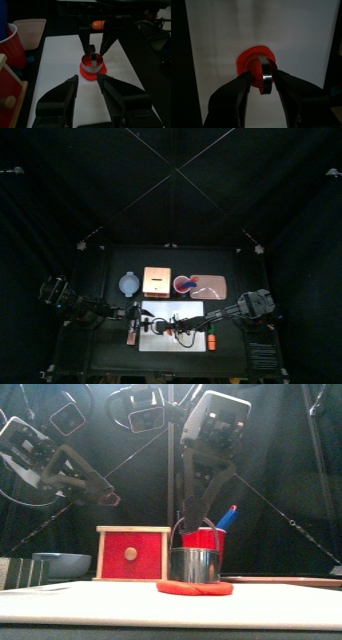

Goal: Get the cutter from the drawer then cut the dough then place the extra dough in the bowl
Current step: Cut the dough

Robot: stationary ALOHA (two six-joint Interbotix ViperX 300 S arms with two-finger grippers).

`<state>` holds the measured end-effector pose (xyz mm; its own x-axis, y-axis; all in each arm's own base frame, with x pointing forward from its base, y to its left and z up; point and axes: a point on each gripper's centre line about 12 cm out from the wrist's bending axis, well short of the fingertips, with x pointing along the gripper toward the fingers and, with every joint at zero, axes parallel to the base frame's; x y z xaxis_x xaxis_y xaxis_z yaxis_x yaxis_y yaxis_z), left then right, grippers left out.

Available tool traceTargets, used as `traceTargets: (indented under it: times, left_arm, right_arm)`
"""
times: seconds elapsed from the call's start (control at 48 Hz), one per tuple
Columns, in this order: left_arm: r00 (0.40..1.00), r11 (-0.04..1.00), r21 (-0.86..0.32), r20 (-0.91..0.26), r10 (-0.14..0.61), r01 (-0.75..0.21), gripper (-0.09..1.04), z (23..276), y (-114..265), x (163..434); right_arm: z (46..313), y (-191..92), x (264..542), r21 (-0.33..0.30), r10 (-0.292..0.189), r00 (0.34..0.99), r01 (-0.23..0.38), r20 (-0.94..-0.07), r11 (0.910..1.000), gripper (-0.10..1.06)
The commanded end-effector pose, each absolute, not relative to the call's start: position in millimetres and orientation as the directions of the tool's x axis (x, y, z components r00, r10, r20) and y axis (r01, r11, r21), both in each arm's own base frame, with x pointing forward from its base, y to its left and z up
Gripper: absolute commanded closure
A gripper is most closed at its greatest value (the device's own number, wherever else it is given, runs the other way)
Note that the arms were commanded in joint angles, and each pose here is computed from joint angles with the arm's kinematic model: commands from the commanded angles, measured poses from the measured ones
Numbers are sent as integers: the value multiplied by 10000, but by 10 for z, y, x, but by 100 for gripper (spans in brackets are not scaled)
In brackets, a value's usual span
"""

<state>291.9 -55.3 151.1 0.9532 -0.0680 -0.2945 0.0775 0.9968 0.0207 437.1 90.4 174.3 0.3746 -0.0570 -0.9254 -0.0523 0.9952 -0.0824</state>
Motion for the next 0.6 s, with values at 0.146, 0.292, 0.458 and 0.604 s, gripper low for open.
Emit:
traceTargets:
  times: [0.146, 0.292, 0.458, 0.604]
  left_arm:
    - [9691, 9976, 110, -2385, -635, 681, 18, 1671, -568, 3038]
    - [9725, 9976, 133, -2238, -637, 684, 17, 1709, -585, 3107]
    - [9762, 9975, 221, -2080, -609, 669, 17, 1754, -601, 3201]
    - [9771, 9969, 358, -2034, -621, 708, 17, 1763, -622, 3276]
  right_arm:
    - [2180, 821, 4228, -784, -474, 4723, -460, -8801, 9959, 19]
    - [2248, 788, 4107, -729, -331, 5275, -548, -8489, 9958, 19]
    - [2404, 795, 3964, -73, 422, 6792, -698, -7328, 9975, 19]
    - [2311, 727, 3721, 342, 1002, 7678, -1015, -6328, 9942, 19]
